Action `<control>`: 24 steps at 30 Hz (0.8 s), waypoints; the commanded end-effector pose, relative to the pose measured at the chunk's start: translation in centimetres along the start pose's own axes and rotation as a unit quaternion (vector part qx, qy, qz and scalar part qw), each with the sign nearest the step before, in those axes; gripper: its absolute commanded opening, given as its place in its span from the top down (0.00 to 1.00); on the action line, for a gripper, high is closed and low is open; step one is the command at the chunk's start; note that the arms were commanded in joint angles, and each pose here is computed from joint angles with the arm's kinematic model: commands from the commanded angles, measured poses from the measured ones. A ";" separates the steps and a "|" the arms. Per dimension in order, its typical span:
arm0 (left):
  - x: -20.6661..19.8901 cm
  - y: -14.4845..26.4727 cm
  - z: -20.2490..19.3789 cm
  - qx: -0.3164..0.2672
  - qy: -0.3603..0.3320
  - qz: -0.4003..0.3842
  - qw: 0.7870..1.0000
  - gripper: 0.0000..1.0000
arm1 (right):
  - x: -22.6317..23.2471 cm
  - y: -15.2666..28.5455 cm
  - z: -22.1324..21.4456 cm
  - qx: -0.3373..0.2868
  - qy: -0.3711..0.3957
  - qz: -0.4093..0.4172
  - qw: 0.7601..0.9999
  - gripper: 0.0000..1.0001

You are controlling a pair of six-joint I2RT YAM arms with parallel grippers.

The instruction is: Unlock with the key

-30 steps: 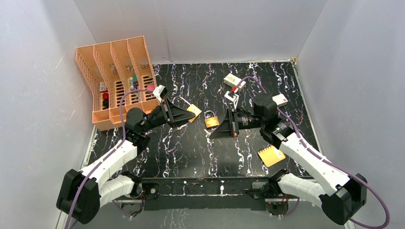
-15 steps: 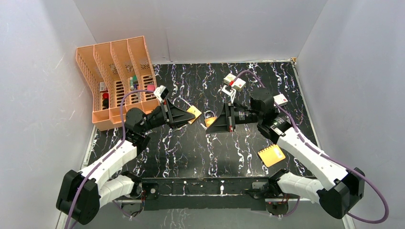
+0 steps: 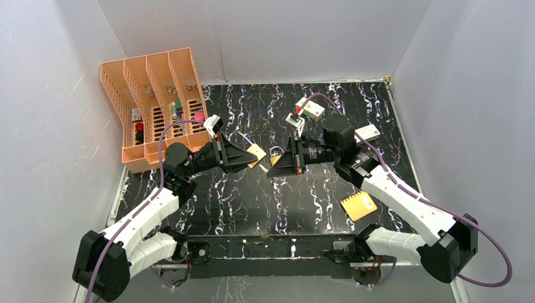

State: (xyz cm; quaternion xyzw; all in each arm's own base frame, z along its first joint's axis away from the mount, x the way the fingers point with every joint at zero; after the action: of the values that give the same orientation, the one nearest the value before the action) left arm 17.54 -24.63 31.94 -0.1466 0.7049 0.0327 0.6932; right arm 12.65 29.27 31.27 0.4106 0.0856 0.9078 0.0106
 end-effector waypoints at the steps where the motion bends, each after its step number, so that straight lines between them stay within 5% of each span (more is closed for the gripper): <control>1: -3.5 0.3 -1.7 0.026 -0.055 -0.039 0.997 1.00 | 1.8 -0.2 1.7 -0.020 0.038 0.016 0.999 1.00; 24: -3.4 0.7 -2.6 0.039 -0.071 -0.032 0.996 1.00 | 1.5 -0.2 1.8 -0.036 0.032 -0.006 0.999 1.00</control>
State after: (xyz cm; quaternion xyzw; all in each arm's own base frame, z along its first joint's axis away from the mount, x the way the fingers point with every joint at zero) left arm 16.66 -24.58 31.64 -0.1315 0.6971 0.0369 0.7038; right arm 12.78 29.91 30.90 0.4129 0.0901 0.9061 0.0221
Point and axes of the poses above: each gripper's point midway between its finger pads, its own y axis back along the fingers, its own x axis along the line the jaws close on, z = x × y, the point moved 2 cm from there along y, back along the fingers, and after that the axes turned 11 degrees about y, right-handed, at the moved point
